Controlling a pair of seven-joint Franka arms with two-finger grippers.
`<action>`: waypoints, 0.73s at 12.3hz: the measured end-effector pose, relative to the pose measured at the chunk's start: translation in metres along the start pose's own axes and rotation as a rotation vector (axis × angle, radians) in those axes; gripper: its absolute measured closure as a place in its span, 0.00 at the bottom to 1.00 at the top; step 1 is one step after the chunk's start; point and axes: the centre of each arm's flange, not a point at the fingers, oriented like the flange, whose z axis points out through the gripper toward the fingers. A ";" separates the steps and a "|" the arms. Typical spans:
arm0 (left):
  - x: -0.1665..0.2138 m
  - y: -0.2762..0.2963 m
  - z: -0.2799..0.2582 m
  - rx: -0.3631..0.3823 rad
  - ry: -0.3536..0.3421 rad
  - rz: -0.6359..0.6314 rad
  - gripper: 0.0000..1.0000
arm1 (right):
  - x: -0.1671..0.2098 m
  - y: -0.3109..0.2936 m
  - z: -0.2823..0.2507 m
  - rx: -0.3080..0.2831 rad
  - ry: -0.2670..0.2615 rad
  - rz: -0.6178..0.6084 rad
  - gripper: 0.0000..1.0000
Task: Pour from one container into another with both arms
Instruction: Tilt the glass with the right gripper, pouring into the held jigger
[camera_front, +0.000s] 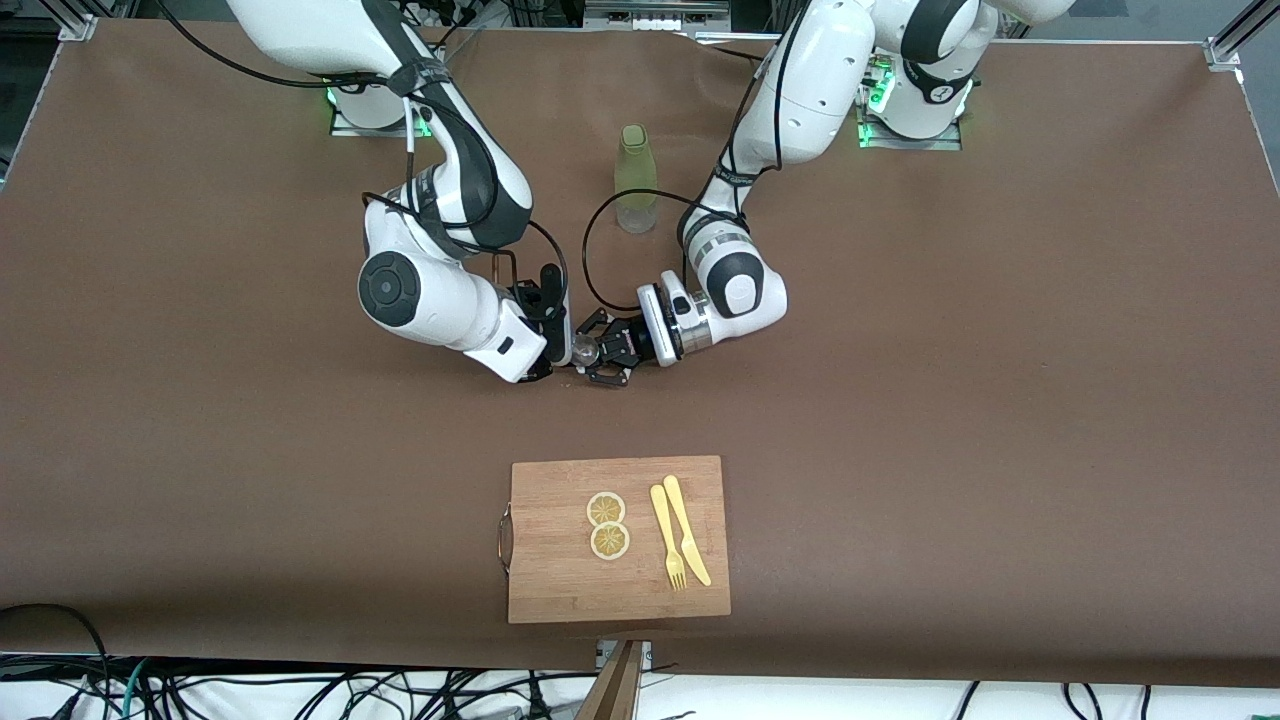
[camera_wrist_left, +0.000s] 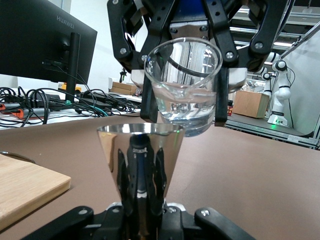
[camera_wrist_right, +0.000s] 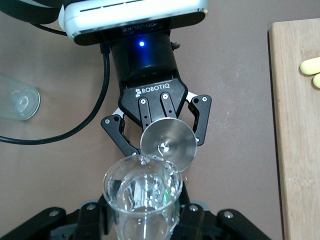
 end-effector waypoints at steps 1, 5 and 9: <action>0.000 0.000 0.000 0.000 0.000 0.000 0.91 | 0.000 0.000 0.000 -0.001 -0.006 -0.001 0.51; 0.000 0.000 0.000 0.000 0.000 0.000 0.91 | -0.001 0.000 0.001 -0.003 -0.023 -0.005 0.51; 0.000 0.000 0.000 0.000 0.000 0.000 0.91 | 0.002 -0.002 0.002 -0.010 -0.025 -0.003 0.51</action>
